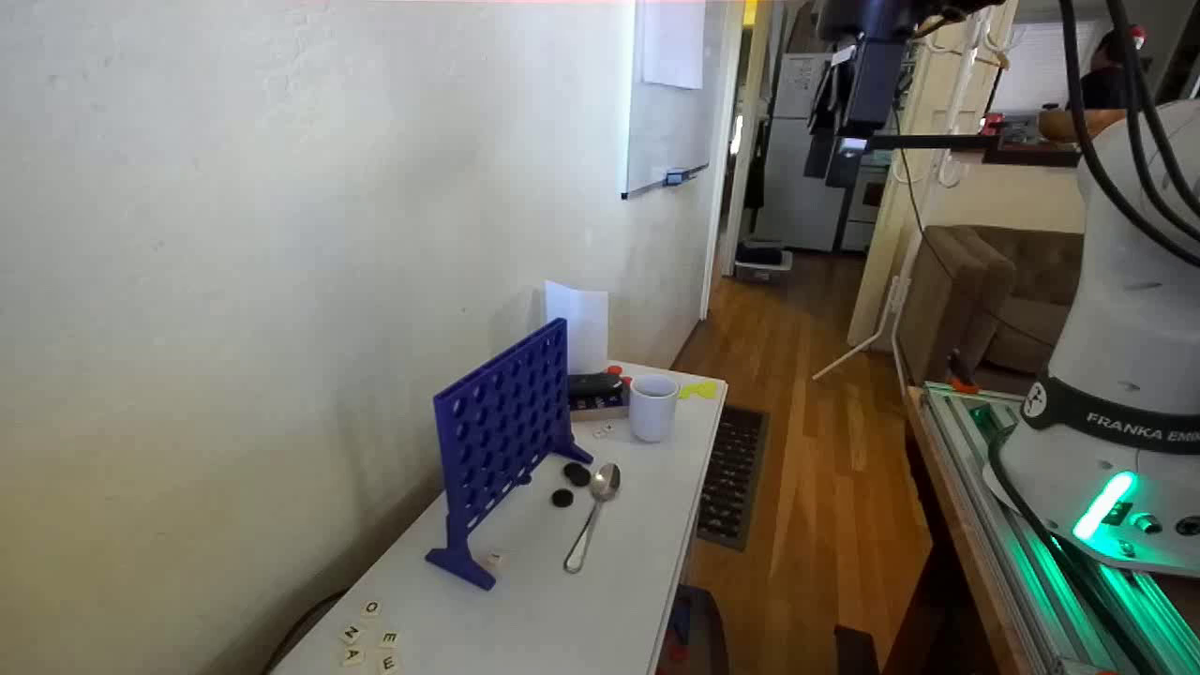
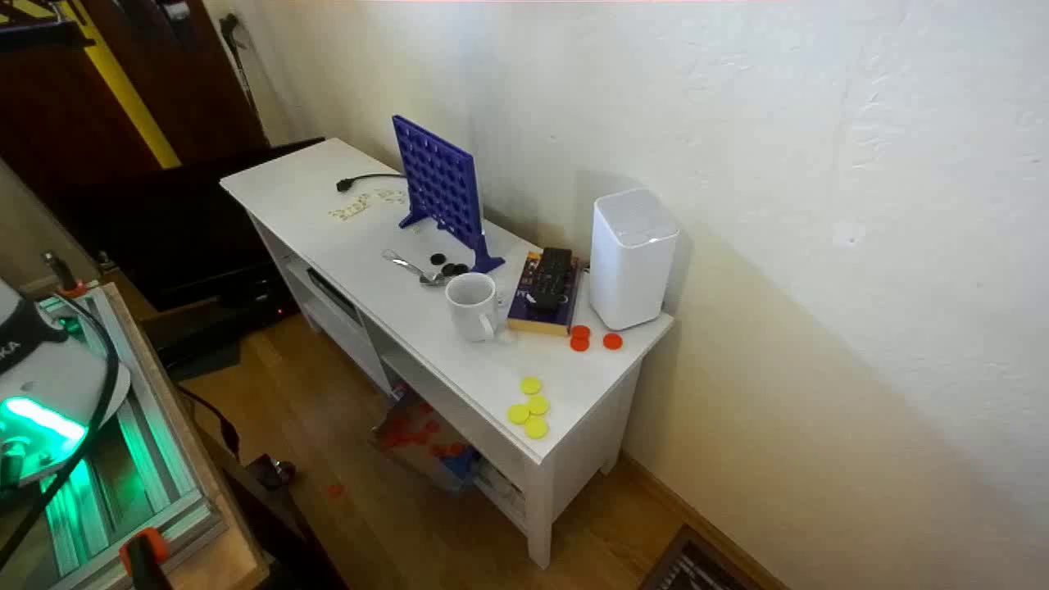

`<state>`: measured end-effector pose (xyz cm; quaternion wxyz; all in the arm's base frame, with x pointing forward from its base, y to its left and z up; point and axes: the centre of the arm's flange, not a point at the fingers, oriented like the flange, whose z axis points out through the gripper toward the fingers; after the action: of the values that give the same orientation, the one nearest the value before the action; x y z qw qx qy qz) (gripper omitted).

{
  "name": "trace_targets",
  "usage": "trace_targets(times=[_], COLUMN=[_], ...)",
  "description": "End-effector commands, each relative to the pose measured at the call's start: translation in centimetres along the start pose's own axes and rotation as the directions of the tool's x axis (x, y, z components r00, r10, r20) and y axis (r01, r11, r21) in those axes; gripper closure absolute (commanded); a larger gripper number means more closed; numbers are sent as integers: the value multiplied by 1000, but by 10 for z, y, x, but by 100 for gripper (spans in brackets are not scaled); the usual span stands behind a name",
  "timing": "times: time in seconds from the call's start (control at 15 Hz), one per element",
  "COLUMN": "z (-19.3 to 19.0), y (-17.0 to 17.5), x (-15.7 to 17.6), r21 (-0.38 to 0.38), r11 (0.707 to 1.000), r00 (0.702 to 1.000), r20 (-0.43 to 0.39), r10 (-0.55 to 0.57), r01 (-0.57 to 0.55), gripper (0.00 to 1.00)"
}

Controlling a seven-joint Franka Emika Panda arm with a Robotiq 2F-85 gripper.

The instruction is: Put the silver spoon in the white mug.

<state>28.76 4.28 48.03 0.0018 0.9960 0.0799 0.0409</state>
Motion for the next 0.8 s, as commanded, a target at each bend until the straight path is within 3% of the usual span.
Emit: trace_targets(times=[0.0, 0.6, 0.73], z=[0, 0, 4], y=[0, 0, 2], x=[0, 0, 17], r21=[0, 0, 9], r11=[1000, 1000, 994], r00=[1000, 1000, 993], r20=[0, 0, -32], r10=[0, 0, -113], r01=[0, 0, 113], gripper=[0, 0, 0])
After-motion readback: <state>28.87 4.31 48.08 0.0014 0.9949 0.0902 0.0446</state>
